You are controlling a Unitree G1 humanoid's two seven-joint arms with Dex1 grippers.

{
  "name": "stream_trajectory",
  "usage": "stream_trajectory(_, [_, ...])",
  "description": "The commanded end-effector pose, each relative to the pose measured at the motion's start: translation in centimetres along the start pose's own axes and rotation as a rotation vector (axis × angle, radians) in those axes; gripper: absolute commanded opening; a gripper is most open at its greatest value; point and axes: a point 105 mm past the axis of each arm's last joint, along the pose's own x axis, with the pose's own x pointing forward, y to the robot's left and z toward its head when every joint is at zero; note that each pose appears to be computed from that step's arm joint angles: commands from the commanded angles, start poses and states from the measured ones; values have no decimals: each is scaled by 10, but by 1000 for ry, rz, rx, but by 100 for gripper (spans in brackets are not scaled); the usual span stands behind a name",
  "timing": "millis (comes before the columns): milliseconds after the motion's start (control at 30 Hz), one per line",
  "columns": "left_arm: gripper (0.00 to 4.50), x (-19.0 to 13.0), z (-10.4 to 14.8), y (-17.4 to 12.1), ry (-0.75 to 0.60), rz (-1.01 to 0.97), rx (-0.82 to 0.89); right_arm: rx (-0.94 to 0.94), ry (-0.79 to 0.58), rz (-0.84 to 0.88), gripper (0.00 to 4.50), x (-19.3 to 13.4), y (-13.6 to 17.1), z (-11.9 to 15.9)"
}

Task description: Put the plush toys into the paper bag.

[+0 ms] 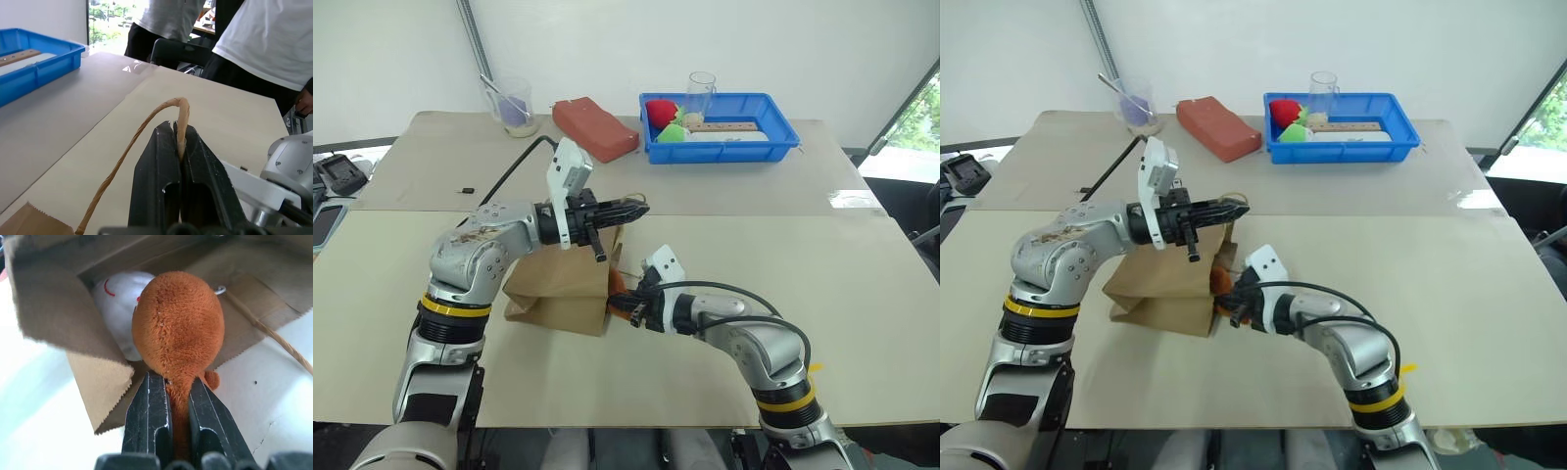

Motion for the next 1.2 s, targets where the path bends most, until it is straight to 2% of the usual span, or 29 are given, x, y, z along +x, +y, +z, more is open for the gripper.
stream_trajectory(33, [0,2,15,-2,-29,-25,65,-12,-42,62,7,-1,14,11])
stream_trajectory(267, [0,-4,-3,-9,16,-49,58,-7,-74,49,7,9,13,18])
stream_trajectory(500, [0,-16,-15,-21,45,-57,2,1,-110,-38,7,26,1,26])
stream_trajectory(767, [0,-25,-17,-19,53,-26,-34,154,-181,-34,7,37,-4,42])
stream_trajectory(900, [0,-26,-17,-18,52,-23,-55,315,-222,65,7,41,7,48])
stream_trajectory(1200, [0,-30,-15,-13,54,-6,-74,321,-236,29,7,56,2,53])
